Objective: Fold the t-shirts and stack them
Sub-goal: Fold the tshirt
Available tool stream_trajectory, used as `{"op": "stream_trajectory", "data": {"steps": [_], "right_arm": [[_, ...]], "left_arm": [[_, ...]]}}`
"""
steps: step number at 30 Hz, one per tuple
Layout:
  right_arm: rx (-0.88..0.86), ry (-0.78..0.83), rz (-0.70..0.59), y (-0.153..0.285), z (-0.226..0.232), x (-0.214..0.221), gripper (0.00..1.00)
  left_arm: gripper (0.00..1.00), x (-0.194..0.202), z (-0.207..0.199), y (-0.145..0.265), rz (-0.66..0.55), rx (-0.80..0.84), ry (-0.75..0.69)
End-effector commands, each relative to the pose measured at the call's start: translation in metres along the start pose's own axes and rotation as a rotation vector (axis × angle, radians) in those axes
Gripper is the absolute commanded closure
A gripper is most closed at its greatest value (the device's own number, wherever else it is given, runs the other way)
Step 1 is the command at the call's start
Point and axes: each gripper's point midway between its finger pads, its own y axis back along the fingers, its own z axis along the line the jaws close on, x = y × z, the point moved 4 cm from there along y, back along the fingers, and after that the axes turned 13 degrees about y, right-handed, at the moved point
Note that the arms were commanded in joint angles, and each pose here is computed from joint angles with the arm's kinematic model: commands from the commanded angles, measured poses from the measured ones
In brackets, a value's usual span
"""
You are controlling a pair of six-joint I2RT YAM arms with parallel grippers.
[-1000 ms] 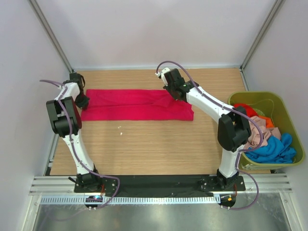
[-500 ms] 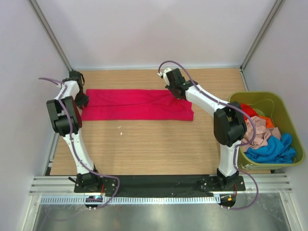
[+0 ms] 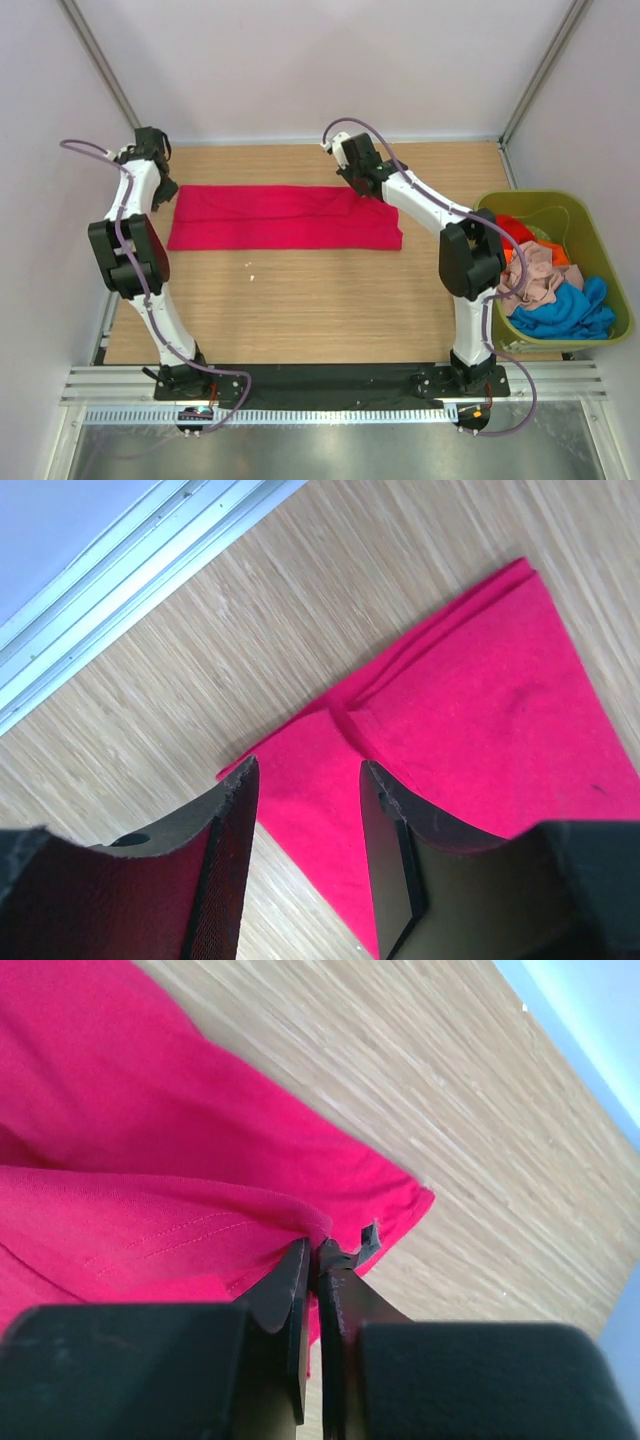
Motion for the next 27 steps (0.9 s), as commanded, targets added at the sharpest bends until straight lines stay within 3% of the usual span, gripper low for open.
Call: {"op": "stream_trajectory", "data": {"steps": [1, 2, 3, 4, 10, 13, 15, 18, 22, 27], "right_arm": [[0.035, 0.019, -0.047, -0.006, -0.011, -0.017, 0.89], [0.047, 0.019, -0.042, -0.007, -0.013, -0.018, 0.81], [0.055, 0.012, -0.033, -0.008, -0.014, -0.017, 0.65], [0.082, 0.001, -0.015, -0.008, -0.019, -0.016, 0.59], [0.129, -0.194, 0.035, 0.016, -0.036, -0.011, 0.44], [0.059, -0.286, 0.048, 0.031, -0.032, -0.005, 0.5], [-0.02, -0.339, 0.028, 0.04, -0.024, -0.003, 0.6], [-0.121, -0.411, -0.006, 0.04, -0.01, 0.005, 0.7], [-0.203, -0.48, -0.042, 0.023, 0.006, 0.017, 0.69], [-0.316, -0.642, -0.039, -0.01, 0.01, 0.03, 0.55]], "left_arm": [[0.53, -0.007, 0.002, 0.016, -0.03, 0.027, -0.011], [0.53, -0.005, 0.0, 0.019, -0.021, 0.044, -0.014], [0.53, -0.002, -0.002, 0.019, -0.011, 0.061, -0.019], [0.52, 0.001, -0.007, 0.028, 0.0, 0.1, -0.026], [0.48, 0.031, -0.034, 0.062, 0.071, 0.293, -0.085], [0.49, 0.068, -0.048, 0.083, 0.18, 0.426, -0.149], [0.5, 0.09, -0.061, 0.097, 0.25, 0.549, -0.203], [0.5, 0.149, -0.082, 0.134, 0.297, 0.704, -0.374], [0.52, 0.195, -0.101, 0.156, 0.311, 0.823, -0.507], [0.54, 0.249, -0.125, 0.168, 0.409, 0.883, -0.586]]}}
